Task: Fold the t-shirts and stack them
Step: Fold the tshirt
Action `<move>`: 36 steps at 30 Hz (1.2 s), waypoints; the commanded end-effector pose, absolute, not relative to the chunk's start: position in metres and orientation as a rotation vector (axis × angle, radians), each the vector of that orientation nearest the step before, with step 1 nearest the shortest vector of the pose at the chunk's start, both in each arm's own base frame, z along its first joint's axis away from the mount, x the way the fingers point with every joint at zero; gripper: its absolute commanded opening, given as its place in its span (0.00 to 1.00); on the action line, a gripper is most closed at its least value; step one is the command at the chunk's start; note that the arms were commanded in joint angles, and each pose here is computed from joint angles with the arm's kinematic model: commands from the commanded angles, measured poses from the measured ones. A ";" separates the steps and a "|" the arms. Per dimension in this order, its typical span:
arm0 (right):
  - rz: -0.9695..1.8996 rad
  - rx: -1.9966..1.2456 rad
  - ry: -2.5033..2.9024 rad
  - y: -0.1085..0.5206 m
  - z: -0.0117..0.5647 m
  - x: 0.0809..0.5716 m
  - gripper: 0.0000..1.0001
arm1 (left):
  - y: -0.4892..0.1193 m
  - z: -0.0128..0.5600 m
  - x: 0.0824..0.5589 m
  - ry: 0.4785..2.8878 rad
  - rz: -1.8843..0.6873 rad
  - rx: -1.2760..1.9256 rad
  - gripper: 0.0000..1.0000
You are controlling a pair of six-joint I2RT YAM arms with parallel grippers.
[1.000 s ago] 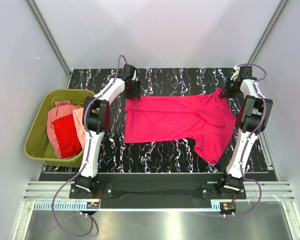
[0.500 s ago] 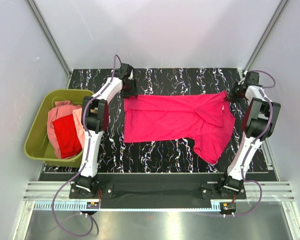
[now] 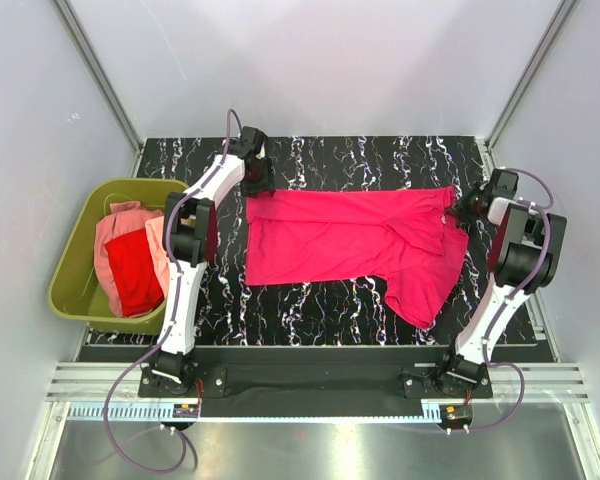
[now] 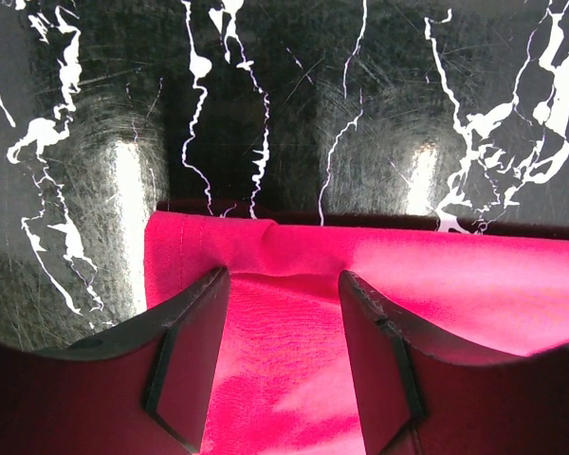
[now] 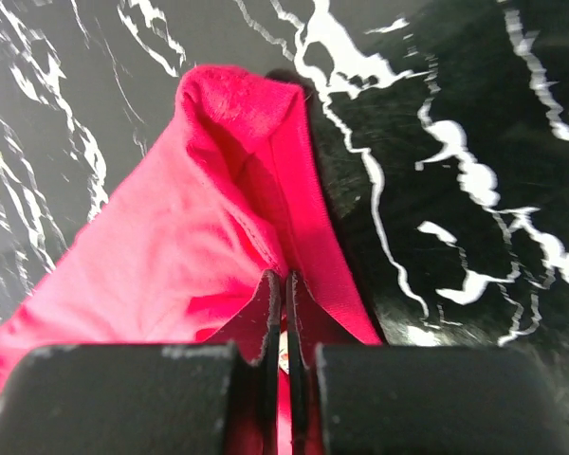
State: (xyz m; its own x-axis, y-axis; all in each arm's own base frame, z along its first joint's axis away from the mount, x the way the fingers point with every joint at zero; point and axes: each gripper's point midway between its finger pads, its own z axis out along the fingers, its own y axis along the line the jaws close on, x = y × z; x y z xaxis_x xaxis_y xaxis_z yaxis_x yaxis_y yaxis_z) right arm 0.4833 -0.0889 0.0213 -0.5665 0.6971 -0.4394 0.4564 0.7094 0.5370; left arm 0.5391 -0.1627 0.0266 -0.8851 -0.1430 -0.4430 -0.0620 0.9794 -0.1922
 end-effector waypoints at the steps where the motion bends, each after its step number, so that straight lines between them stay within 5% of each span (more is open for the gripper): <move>1: 0.496 0.851 2.035 -0.106 0.082 0.510 0.00 | -0.145 0.019 0.530 2.695 -0.151 -0.183 0.57; 15: 0.634 0.923 1.978 -0.095 0.063 0.507 0.01 | -0.152 0.028 0.538 2.660 -0.201 -0.186 0.58; 19: 0.614 0.938 2.039 -0.097 0.069 0.505 0.31 | -0.152 0.037 0.542 2.639 -0.207 -0.179 0.58; 23: 0.571 0.918 2.088 -0.103 0.086 0.509 0.43 | -0.160 0.043 0.541 2.633 -0.260 -0.176 0.59; 36: 0.499 0.838 2.262 -0.120 0.062 0.538 0.47 | -0.162 0.035 0.539 2.642 -0.276 -0.178 0.59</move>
